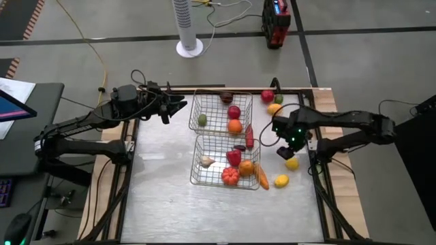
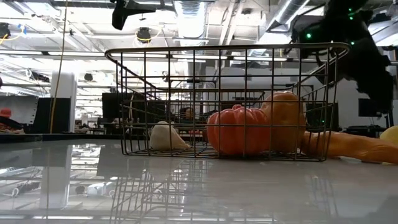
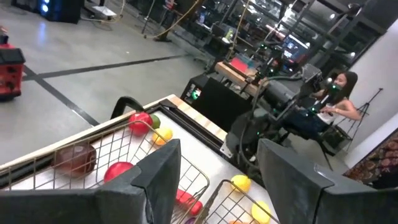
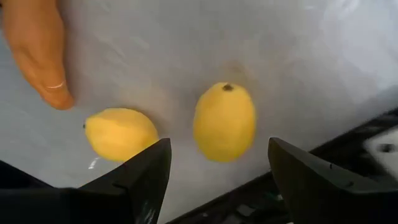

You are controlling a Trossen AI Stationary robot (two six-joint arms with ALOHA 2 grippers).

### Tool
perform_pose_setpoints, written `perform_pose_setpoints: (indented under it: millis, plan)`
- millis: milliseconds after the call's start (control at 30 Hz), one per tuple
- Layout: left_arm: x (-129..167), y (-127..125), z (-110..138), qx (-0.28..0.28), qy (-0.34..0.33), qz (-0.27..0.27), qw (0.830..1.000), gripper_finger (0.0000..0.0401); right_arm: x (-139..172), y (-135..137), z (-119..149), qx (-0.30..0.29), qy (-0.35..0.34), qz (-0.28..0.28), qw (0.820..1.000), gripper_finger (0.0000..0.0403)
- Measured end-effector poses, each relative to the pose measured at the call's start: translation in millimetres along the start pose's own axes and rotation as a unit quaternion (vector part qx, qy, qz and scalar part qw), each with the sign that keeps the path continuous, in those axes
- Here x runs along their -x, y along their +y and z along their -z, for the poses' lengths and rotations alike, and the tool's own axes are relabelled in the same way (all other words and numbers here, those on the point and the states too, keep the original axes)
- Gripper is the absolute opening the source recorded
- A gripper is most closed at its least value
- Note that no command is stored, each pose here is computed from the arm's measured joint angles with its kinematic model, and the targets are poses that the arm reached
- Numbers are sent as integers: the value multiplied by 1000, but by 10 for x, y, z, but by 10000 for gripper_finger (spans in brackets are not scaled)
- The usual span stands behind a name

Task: Sort produce into baskets
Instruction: Put the top yellow lemon fruit into the top wire basket

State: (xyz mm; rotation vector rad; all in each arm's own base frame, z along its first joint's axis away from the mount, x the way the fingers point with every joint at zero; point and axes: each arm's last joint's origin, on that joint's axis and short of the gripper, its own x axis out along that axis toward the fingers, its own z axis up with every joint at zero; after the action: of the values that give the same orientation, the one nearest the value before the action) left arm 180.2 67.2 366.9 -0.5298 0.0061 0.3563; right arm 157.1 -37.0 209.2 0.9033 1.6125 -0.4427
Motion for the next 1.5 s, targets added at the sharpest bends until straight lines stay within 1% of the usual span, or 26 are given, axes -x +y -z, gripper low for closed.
perform_pose_setpoints:
  millis: [200,367,533,667,800,933,1000,1133,1233,1333,1400,1500]
  plan:
    - [0,1,2,0,1,0,1000,201,-181,52,26,14,14,18,1000,296]
    - [0,1,1,-15,0,-1,1000,201,-365,95,9,31,25,65,997,296]
    - [0,2,2,-17,1,-1,1000,201,-536,160,-62,48,42,83,994,295]
    - [0,5,8,-17,4,-3,1000,201,-621,214,-111,67,48,79,993,281]
    - [0,5,9,-17,4,-3,1000,201,-619,227,-119,69,54,72,994,250]
    - [0,6,9,-19,4,-3,1000,201,-558,236,-100,74,46,65,994,196]
    - [0,6,9,-21,4,-3,1000,201,-516,241,-85,75,42,62,994,176]
    - [0,6,9,-21,4,-3,1000,201,-387,270,-75,71,17,45,996,175]
    - [0,5,8,-21,4,-3,1000,201,-225,290,-101,57,-14,22,998,177]
    - [0,5,8,-21,4,-3,1000,201,35,312,-143,42,-73,0,996,189]
    - [0,6,8,-21,4,-3,1000,201,247,321,-175,29,-121,-12,992,192]
    - [0,3,5,-21,2,-2,1000,201,613,348,-215,18,-210,-38,977,187]
